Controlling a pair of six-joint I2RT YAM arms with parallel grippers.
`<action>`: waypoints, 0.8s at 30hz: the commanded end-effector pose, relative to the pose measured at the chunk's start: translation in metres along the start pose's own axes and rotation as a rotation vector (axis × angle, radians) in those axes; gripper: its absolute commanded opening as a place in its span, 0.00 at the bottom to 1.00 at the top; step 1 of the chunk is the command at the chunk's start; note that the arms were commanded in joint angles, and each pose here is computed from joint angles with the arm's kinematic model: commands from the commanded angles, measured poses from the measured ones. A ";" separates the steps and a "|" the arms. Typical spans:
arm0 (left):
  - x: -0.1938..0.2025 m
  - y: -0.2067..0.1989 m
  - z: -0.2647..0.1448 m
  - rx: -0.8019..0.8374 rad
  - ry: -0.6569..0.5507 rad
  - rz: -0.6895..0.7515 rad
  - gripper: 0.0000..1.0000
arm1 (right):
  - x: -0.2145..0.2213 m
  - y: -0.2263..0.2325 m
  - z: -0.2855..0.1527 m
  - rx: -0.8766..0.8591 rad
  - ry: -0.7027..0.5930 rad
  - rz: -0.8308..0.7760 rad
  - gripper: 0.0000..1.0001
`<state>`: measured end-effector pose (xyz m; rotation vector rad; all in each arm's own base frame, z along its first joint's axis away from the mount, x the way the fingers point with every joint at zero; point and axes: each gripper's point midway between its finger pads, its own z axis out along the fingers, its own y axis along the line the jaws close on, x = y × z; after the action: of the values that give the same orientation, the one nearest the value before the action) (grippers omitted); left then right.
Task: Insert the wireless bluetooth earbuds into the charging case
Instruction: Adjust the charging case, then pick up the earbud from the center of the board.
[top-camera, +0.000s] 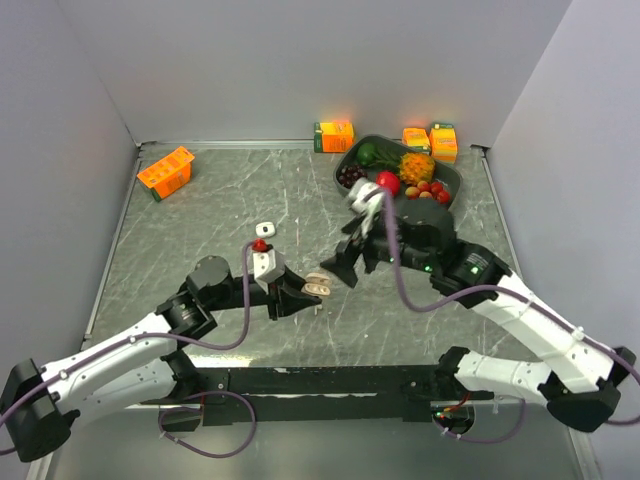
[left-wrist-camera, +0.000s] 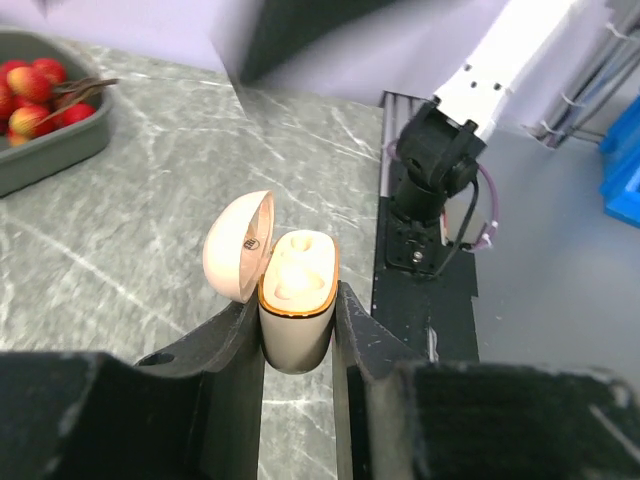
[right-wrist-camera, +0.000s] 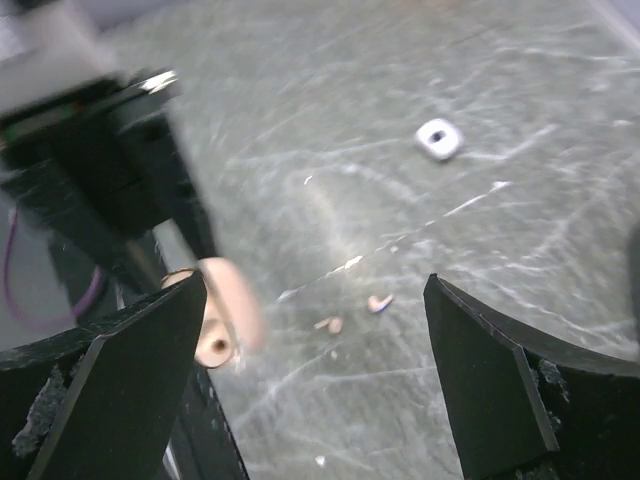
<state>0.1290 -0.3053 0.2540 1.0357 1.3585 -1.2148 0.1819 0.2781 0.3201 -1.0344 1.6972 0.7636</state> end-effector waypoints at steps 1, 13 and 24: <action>-0.009 0.003 -0.015 -0.067 -0.059 -0.023 0.01 | -0.022 -0.045 -0.021 0.191 -0.147 0.189 0.97; -0.029 0.014 -0.068 -0.317 -0.213 -0.079 0.01 | 0.170 -0.055 0.064 0.291 0.274 0.638 0.48; -0.039 0.018 -0.081 -0.376 -0.258 -0.065 0.01 | 0.226 -0.059 0.113 0.409 0.440 0.764 0.66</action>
<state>0.1372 -0.2246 0.2855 0.5956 1.3556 -1.0515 0.2235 0.2662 0.0703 -0.4249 2.5621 0.5913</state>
